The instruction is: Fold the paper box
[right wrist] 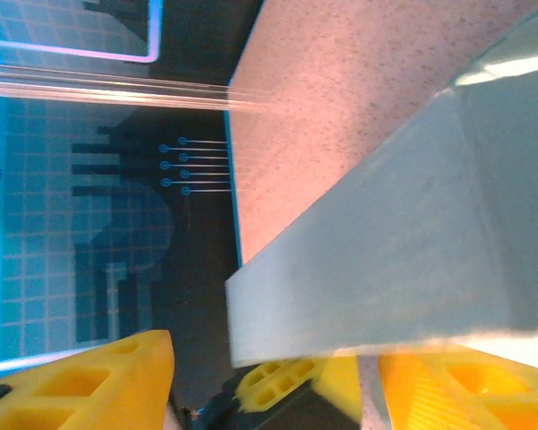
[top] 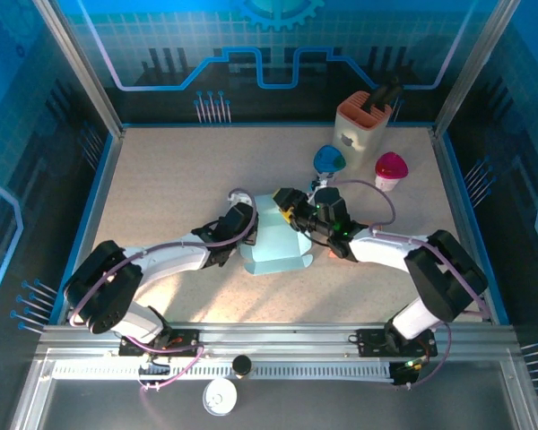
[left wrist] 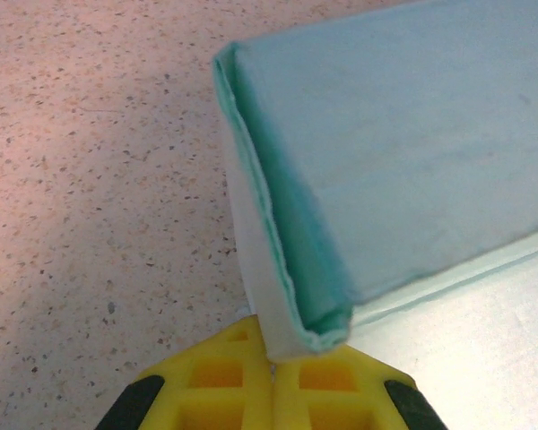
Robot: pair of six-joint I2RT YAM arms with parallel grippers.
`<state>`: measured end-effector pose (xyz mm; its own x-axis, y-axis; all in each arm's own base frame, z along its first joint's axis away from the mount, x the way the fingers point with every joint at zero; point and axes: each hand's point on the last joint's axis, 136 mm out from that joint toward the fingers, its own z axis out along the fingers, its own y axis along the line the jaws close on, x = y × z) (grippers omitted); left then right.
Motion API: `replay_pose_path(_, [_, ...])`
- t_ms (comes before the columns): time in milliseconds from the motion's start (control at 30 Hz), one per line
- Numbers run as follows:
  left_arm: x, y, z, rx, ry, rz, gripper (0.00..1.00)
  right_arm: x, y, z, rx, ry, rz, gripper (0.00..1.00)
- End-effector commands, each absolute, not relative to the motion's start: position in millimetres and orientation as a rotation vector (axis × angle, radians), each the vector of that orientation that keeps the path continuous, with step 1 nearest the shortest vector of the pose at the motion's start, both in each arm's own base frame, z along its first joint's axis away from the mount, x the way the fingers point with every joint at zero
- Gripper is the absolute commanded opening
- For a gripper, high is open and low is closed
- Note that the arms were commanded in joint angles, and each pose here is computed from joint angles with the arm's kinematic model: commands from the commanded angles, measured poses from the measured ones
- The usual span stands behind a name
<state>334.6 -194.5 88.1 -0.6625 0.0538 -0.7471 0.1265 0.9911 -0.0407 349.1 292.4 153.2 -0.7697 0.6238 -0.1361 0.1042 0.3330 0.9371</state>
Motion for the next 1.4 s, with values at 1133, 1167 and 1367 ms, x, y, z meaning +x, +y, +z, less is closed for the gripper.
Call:
replay_pose_path(1133, [344.2, -203.9, 55.4, 0.174, 2.145, -0.309, 0.24, 367.2, 300.2, 103.0, 0.904, 2.189, 1.395, 0.0])
replay_pose_path(1167, [344.6, -203.0, 56.0, 0.17, 2.135, -0.307, 0.26, 367.1, 300.1, 103.1, 0.908, 2.188, 1.397, 0.0])
replay_pose_path(1367, [348.6, -207.2, 53.9, 0.168, 2.115, -0.327, 0.29, 365.3, 299.1, 99.8, 0.928, 2.192, 1.4, 0.0])
